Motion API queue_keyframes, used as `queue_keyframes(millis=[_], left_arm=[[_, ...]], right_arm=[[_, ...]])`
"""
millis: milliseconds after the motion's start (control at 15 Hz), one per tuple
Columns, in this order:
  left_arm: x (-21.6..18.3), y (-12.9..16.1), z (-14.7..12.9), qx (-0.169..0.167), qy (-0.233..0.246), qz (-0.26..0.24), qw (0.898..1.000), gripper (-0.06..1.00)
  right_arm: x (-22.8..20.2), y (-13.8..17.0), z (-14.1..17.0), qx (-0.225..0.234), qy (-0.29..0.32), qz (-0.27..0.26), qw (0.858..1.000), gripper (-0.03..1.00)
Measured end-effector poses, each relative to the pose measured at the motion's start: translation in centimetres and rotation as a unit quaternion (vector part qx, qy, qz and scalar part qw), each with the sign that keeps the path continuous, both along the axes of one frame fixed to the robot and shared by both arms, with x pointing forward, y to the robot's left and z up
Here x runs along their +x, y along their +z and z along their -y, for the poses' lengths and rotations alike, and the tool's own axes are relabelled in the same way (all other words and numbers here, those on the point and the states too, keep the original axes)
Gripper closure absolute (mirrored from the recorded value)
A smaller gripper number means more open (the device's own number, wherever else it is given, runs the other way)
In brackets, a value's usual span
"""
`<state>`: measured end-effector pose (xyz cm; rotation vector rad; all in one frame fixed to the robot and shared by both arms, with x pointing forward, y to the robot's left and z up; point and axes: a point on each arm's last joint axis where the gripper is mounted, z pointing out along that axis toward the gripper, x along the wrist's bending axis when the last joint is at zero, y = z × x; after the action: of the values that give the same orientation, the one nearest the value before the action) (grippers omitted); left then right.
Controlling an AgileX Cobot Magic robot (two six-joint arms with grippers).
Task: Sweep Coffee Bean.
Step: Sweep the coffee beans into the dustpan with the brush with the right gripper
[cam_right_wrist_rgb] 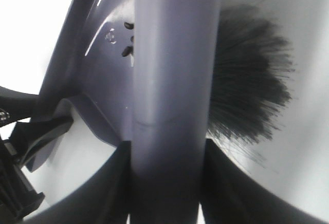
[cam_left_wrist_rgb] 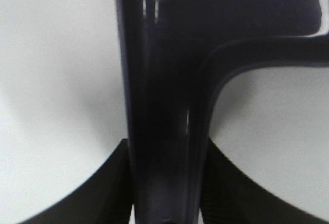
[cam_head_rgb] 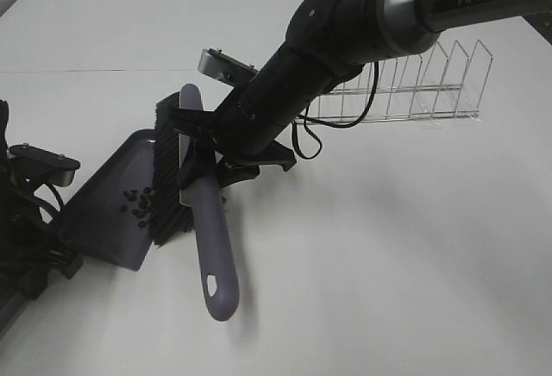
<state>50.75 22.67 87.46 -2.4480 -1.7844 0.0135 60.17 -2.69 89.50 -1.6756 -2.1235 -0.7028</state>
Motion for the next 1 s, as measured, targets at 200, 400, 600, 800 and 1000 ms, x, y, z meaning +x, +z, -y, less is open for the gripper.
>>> queue_keyframes(millis=[200, 400, 600, 800, 1000], left_arm=[[0.0, 0.0, 0.0, 0.000, 0.001, 0.000, 1.000, 0.62], [0.0, 0.0, 0.0, 0.000, 0.000, 0.000, 1.000, 0.62], [0.0, 0.0, 0.0, 0.000, 0.000, 0.000, 1.000, 0.62], [0.0, 0.0, 0.0, 0.000, 0.000, 0.000, 1.000, 0.62], [0.0, 0.0, 0.0, 0.000, 0.001, -0.001, 1.000, 0.62]], right_arm=[[0.0, 0.3, -0.5, 0.037, -0.002, -0.001, 0.999, 0.61], [0.0, 0.4, -0.9, 0.059, 0.004, 0.001, 0.998, 0.61], [-0.1, 1.9, -0.5, 0.048, 0.028, 0.029, 0.998, 0.61], [-0.4, 5.1, 0.0, 0.035, 0.050, 0.076, 0.995, 0.61], [-1.0, 9.3, 1.9, -0.040, 0.058, 0.131, 0.989, 0.61]])
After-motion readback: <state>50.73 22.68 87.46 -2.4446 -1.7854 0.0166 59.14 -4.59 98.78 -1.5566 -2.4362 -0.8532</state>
